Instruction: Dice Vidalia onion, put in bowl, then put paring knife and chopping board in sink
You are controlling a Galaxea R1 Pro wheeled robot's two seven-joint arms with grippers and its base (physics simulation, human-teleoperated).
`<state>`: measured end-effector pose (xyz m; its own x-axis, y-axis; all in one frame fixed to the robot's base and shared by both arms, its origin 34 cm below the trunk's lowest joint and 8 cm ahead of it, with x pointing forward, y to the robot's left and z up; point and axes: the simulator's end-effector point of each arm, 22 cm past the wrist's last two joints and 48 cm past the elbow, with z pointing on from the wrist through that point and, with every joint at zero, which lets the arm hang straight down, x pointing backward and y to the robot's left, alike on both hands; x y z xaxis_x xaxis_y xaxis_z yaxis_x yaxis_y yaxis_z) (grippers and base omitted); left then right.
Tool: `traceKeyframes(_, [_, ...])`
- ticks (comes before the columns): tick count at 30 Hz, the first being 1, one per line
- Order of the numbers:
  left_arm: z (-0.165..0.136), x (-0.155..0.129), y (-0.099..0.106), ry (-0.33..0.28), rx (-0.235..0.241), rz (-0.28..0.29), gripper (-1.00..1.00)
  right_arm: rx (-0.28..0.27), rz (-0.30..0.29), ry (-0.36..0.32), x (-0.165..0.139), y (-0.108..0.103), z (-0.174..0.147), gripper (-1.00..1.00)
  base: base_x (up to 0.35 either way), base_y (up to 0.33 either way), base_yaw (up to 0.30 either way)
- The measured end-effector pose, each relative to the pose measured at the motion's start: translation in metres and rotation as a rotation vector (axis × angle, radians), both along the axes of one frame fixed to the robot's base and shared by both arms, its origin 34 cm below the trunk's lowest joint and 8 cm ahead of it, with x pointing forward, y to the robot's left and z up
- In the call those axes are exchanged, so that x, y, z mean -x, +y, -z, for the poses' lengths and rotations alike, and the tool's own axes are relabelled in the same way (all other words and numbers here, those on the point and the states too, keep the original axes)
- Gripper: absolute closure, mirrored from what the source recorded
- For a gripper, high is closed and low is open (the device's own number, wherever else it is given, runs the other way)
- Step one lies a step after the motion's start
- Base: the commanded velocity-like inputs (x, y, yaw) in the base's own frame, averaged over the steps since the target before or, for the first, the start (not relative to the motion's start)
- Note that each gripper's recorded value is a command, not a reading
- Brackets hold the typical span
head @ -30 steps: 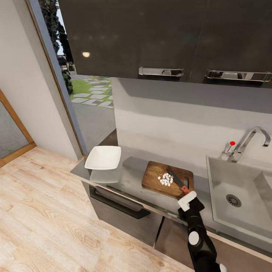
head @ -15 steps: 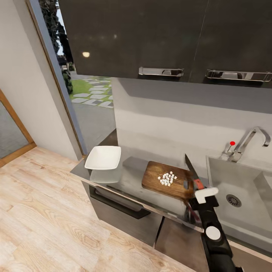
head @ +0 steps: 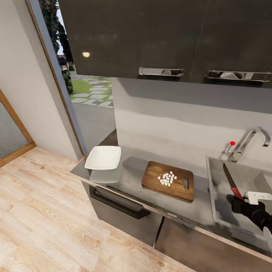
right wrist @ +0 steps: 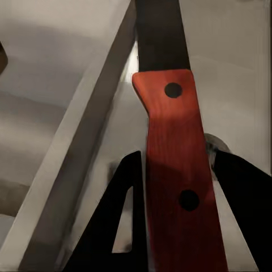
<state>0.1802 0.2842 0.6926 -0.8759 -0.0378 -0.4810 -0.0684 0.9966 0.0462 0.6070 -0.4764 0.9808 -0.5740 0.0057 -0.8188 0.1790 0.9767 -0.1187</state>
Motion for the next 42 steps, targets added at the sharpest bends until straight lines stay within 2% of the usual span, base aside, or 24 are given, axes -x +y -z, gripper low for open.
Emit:
traceKeyframes(13, [-0.001,-0.002,0.0,-0.005,0.002,0.0,-1.0,-0.005,0.005,-0.004,0.0,0.0,-0.003,1.0,0.0,0.0,-0.006])
traceKeyframes(20, [-0.001,-0.006,-0.001,-0.014,0.002,0.001,-1.0,-0.025,0.007,0.004,0.002,0.007,-0.001,1.0,0.0,0.0,-0.219])
traceKeyframes(24, [-0.001,-0.019,-0.001,-0.033,0.002,0.001,-1.0,-0.041,0.013,0.023,0.005,0.01,0.004,1.0,0.0,0.0,-0.216])
traceKeyframes(27, [-0.001,-0.021,-0.001,-0.039,0.002,0.002,-1.0,-0.063,0.013,0.023,0.005,0.018,0.007,1.0,0.002,0.0,-0.153])
traceKeyframes(29, [-0.002,-0.022,0.0,-0.04,0.001,0.003,-1.0,-0.098,0.013,0.02,0.005,0.033,0.013,1.0,0.091,-0.029,-0.041])
traceKeyframes(32, [-0.002,-0.022,0.0,-0.041,0.001,0.003,-1.0,-0.113,0.016,0.021,0.006,0.042,0.018,1.0,0.217,-0.084,-0.013])
traceKeyframes(37, [-0.001,-0.021,0.0,-0.039,0.001,0.003,-1.0,-0.091,0.068,0.027,0.009,0.032,0.019,1.0,0.282,-0.13,-0.001])
traceKeyframes(42, [-0.001,-0.019,-0.001,-0.035,-0.003,0.018,-1.0,-0.086,0.078,0.032,0.011,0.029,0.02,1.0,0.29,-0.137,0.0])
